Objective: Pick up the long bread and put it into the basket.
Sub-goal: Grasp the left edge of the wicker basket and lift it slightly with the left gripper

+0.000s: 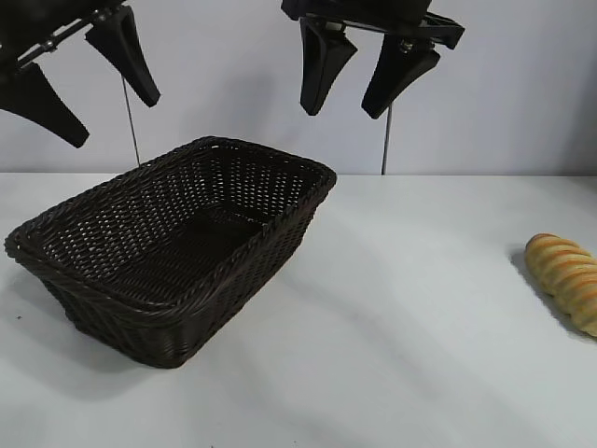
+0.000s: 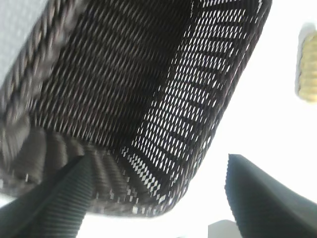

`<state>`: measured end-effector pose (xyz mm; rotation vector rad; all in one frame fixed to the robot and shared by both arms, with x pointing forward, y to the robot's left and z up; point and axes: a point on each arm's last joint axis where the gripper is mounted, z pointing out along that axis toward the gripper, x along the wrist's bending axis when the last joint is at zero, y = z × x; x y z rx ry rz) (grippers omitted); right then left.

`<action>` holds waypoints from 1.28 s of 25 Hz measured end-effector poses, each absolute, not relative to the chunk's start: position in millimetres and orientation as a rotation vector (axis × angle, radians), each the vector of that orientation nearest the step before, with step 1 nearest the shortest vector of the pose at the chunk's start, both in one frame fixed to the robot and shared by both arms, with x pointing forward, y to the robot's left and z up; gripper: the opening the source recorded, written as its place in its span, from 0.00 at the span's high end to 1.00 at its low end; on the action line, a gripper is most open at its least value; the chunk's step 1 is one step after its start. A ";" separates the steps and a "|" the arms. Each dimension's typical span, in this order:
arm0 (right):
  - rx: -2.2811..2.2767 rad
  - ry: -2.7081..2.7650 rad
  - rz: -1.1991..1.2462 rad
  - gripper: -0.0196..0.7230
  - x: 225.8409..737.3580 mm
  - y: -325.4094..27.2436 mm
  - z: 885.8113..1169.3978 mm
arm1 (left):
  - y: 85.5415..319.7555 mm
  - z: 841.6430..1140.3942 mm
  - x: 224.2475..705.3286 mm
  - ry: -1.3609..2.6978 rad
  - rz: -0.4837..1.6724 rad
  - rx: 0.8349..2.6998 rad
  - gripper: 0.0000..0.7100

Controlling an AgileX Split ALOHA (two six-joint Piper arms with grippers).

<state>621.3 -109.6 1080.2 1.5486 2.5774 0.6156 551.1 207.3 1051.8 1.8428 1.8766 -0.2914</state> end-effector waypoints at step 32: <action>1.556 2.593 0.600 0.29 619.7 -109.9 1079.7 | 216.3 965.3 504.4 2.432 -0.262 1.075 0.24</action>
